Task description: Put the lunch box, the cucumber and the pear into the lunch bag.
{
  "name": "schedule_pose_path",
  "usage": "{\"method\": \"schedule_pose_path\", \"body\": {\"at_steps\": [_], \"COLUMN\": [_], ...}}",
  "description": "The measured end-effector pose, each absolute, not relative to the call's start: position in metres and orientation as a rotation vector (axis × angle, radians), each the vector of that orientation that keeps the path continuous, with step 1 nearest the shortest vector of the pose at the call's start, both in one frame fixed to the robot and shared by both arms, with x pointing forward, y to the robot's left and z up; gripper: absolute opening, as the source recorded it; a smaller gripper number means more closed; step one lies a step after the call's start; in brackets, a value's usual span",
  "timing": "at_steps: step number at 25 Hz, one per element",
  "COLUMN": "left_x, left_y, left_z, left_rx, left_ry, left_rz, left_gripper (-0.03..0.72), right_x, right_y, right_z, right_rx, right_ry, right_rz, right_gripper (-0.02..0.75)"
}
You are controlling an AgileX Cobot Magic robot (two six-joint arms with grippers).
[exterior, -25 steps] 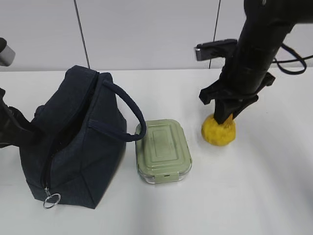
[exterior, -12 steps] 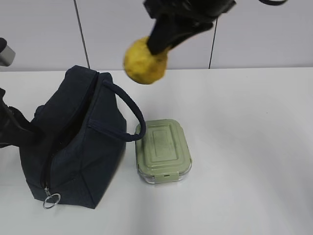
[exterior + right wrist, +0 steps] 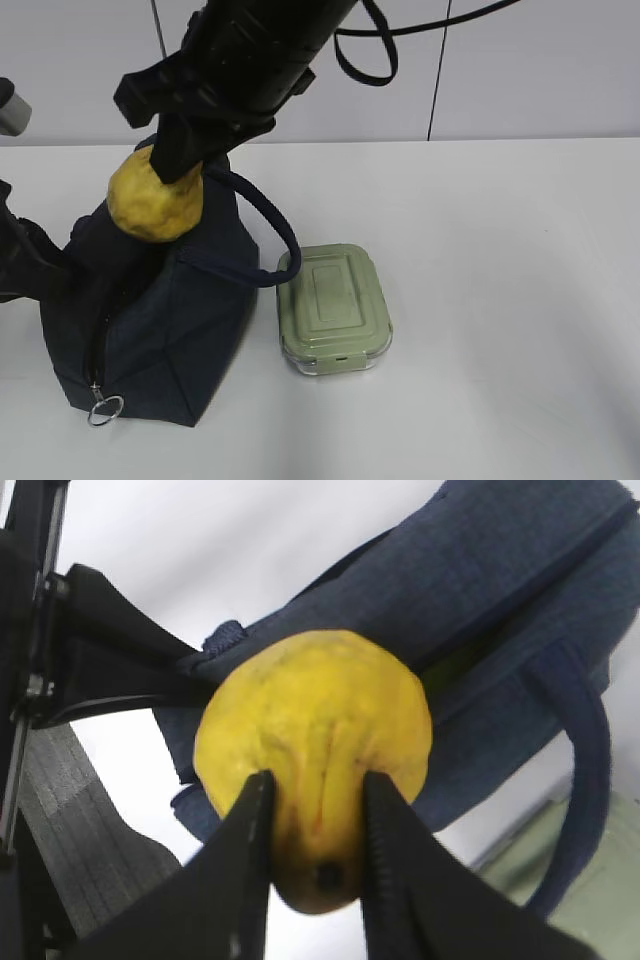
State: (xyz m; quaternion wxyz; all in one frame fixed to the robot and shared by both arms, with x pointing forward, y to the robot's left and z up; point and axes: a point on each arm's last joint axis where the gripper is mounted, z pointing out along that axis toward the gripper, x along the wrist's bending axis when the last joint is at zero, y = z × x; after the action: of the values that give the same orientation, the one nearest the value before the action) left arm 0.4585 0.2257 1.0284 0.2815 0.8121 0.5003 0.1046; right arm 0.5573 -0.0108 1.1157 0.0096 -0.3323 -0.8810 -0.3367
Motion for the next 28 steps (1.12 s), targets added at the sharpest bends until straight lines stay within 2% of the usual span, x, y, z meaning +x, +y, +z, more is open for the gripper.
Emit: {"method": "schedule_pose_path", "body": {"at_steps": [8, 18, 21, 25, 26, 27, 28], "left_x": [0.459, 0.459, 0.459, 0.459, 0.459, 0.459, 0.459], "left_y": [0.226, 0.226, 0.226, 0.226, 0.226, 0.226, 0.226], "left_z": [1.028, 1.028, 1.028, 1.028, 1.028, 1.028, 1.028], "left_rx": [2.176, 2.177, 2.175, 2.174, 2.174, 2.174, 2.174], "left_ry": [1.34, 1.34, 1.34, 1.34, 1.34, 1.34, 1.34], "left_rz": [0.28, 0.281, 0.283, 0.285, 0.285, 0.285, 0.285], "left_gripper": [0.001, 0.001, 0.001, 0.001, 0.001, 0.001, 0.001], "right_x": [0.56, 0.576, 0.577, 0.577, 0.577, 0.577, 0.577], "right_y": [0.007, 0.01, 0.011, 0.012, 0.012, 0.013, 0.013], "right_z": [1.099, 1.053, 1.049, 1.051, 1.052, 1.054, 1.054], "right_rx": [-0.987, -0.995, -0.999, -1.0, -0.999, -0.998, -0.998], "right_ry": [-2.734, -2.836, -2.833, -2.821, -2.822, -2.822, -2.821], "right_rz": [-1.059, -0.822, -0.81, -0.828, -0.831, -0.841, -0.845], "right_gripper": [0.165, 0.169, 0.239, 0.457, 0.499, 0.499, 0.536]}}
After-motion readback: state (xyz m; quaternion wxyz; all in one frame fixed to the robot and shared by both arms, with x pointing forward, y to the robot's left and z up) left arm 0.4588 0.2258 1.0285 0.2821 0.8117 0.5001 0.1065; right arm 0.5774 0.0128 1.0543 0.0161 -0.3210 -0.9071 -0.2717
